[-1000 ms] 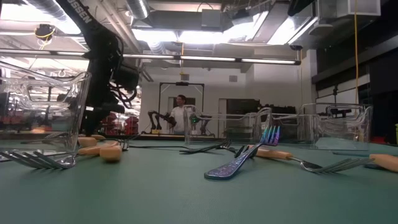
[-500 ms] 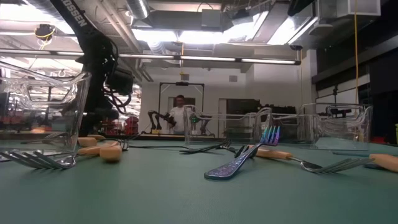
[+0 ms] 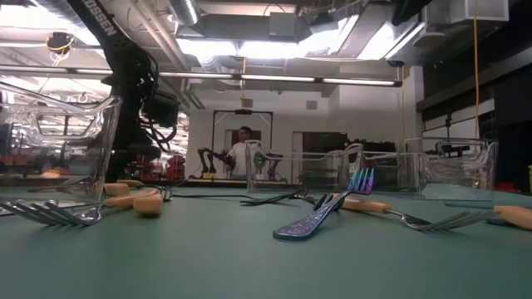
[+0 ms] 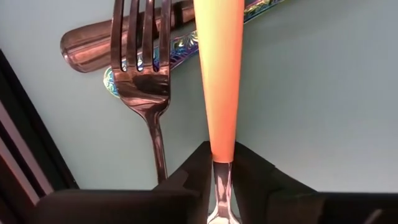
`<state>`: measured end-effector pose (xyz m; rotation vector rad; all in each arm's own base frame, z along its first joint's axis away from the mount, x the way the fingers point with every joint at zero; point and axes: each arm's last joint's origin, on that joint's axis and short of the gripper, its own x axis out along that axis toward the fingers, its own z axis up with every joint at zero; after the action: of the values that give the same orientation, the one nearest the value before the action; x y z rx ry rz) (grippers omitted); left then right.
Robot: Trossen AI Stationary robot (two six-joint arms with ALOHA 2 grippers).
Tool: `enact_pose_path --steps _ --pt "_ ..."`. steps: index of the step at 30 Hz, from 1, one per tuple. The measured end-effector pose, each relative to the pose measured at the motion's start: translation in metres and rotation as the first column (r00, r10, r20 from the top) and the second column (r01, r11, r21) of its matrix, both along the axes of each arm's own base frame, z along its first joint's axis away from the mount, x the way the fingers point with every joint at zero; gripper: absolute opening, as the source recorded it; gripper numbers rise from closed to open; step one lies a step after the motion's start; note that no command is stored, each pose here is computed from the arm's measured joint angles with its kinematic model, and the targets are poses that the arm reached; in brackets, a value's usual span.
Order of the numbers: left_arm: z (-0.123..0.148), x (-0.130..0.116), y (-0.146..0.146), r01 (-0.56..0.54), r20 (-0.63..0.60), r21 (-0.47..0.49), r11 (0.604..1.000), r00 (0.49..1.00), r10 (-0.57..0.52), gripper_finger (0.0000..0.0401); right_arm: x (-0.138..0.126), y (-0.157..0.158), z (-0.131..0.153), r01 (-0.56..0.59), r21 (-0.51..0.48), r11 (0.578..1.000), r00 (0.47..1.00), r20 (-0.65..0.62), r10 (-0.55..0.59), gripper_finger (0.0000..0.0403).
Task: Sort silverware by color (type)
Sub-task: Put the orange fork into the bottom transparent bin
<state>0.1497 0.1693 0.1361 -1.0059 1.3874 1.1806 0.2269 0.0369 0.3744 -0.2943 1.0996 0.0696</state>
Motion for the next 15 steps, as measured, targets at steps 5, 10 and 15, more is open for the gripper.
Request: enact_pose_path --steps 5,10,15 --pt "0.001 0.001 0.001 0.001 0.002 0.001 1.0 1.0 -0.001 0.0029 -0.005 -0.001 0.003 0.003 0.011 1.0 1.0 0.009 -0.003 0.0065" --pt "0.005 0.005 0.004 0.006 0.015 0.013 1.0 1.0 -0.006 0.0029 -0.017 -0.003 -0.004 0.027 0.027 0.999 0.999 0.018 -0.028 0.0065" --pt "0.016 0.015 0.01 0.04 0.065 0.034 0.999 0.997 -0.043 0.0027 -0.029 -0.005 -0.021 0.049 0.04 0.998 0.998 0.025 -0.05 0.0065"
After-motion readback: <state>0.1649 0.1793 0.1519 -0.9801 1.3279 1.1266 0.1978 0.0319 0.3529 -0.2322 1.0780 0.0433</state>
